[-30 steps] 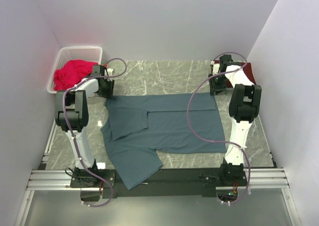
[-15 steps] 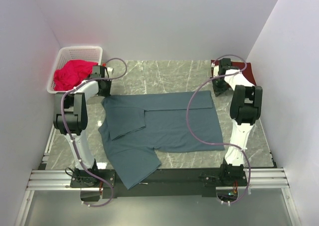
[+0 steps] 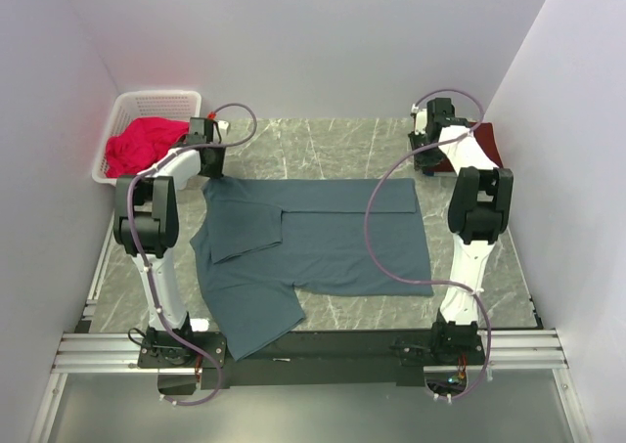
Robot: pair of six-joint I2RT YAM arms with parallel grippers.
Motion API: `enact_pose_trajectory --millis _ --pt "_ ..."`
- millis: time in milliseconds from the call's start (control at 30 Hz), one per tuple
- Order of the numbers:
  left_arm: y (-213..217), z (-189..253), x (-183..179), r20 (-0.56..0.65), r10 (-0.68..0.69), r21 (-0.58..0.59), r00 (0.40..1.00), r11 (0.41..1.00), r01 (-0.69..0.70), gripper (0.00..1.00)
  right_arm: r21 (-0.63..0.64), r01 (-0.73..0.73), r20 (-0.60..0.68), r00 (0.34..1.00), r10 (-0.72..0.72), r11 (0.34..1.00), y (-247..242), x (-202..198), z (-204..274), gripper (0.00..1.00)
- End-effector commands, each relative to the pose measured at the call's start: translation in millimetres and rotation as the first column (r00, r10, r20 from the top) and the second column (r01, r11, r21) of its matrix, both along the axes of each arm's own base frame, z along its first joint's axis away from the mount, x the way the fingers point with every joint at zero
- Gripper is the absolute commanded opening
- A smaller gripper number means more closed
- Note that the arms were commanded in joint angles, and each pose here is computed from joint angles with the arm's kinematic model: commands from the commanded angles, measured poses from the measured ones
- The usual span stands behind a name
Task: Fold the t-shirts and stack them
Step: Fold the tshirt
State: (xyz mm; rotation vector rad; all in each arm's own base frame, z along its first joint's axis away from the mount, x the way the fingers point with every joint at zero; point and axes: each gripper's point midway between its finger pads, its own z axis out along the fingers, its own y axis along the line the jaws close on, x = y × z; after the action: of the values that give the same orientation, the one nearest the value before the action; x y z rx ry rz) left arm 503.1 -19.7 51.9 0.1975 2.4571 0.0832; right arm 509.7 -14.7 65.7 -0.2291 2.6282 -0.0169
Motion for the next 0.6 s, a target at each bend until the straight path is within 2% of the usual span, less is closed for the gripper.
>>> enact_pose_trajectory --millis 0,267,367,567 --pt "1 11 8 0.023 0.013 0.001 1.000 1.000 -0.013 0.31 0.088 -0.026 -0.012 1.000 0.027 0.996 20 -23 28 0.33" --pt "0 22 1 0.043 0.010 -0.010 0.999 1.000 -0.009 0.60 0.157 0.052 -0.188 0.982 -0.022 0.986 25 -69 3 0.34" --pt "0 30 -6 0.046 0.009 -0.011 0.999 1.000 -0.008 0.66 0.172 0.070 -0.242 0.970 -0.027 0.983 27 -79 -9 0.34" --pt "-7 58 -33 0.060 -0.029 -0.059 0.998 0.998 0.032 0.70 0.161 0.110 -0.286 0.956 -0.060 0.981 22 -89 -21 0.37"
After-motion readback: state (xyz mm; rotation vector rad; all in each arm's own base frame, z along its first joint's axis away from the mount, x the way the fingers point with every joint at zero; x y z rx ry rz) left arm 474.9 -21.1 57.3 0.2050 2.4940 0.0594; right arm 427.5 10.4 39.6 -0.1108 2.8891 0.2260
